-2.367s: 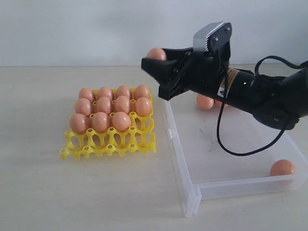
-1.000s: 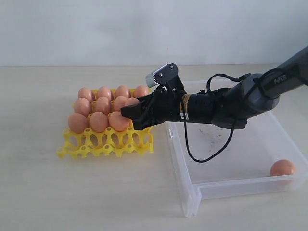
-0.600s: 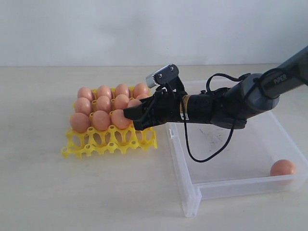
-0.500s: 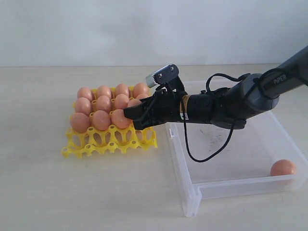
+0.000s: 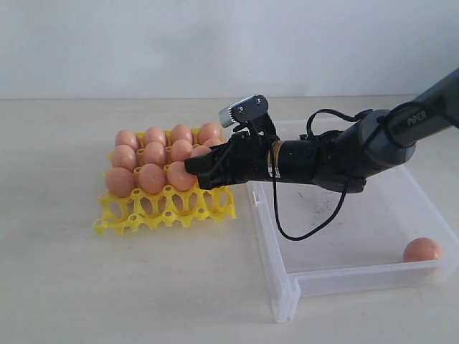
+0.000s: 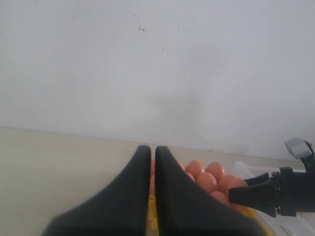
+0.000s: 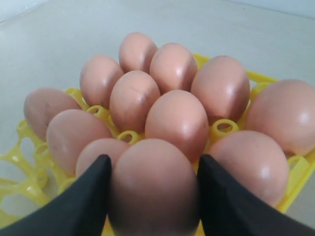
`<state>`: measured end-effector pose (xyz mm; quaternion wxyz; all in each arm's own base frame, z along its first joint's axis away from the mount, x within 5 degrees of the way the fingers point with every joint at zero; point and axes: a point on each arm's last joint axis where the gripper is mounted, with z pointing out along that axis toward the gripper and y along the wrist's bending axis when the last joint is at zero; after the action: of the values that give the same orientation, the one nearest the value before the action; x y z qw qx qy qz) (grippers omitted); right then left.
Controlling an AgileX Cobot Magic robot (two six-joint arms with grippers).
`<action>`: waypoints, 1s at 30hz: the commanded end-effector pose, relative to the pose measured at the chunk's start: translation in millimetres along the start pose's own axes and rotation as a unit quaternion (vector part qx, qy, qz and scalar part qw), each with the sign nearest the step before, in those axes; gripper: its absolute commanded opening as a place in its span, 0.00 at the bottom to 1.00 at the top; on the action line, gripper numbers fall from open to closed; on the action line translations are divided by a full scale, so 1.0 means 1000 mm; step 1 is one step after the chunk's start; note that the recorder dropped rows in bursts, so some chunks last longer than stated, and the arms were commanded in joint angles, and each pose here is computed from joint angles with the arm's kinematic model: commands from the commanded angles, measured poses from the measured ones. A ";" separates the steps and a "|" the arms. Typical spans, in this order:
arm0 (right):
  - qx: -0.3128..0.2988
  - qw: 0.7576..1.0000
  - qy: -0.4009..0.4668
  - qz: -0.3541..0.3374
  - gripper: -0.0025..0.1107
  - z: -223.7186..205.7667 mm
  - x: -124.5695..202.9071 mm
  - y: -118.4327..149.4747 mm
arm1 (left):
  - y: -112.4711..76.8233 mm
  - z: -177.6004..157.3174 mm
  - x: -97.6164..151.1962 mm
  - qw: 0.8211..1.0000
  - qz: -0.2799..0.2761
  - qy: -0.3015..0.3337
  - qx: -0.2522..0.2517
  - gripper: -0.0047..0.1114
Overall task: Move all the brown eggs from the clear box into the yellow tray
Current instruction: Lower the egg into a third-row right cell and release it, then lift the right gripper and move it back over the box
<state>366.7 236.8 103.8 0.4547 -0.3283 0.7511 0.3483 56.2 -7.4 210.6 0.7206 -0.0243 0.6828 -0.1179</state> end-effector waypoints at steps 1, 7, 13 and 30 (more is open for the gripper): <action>0.029 0.999 0.013 0.019 0.49 -0.001 0.001 -0.006 | 0.000 0.000 -0.003 1.000 -0.008 -0.010 0.002 0.07; 0.046 0.998 0.023 0.023 0.51 -0.003 -0.001 -0.008 | 0.000 0.000 -0.003 1.000 -0.008 -0.010 0.002 0.07; 0.057 0.998 0.014 0.016 0.50 -0.010 -0.018 -0.006 | 0.000 0.000 -0.003 1.000 -0.008 -0.010 0.002 0.07; 0.095 0.995 -0.016 0.021 0.37 -0.047 -0.082 0.010 | 0.000 0.000 -0.003 1.000 -0.008 -0.010 0.002 0.07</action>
<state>370.2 223.0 178.2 0.4810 -0.2628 0.7843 0.2906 56.2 -7.4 210.6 0.7206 -0.0243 0.6828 -0.1179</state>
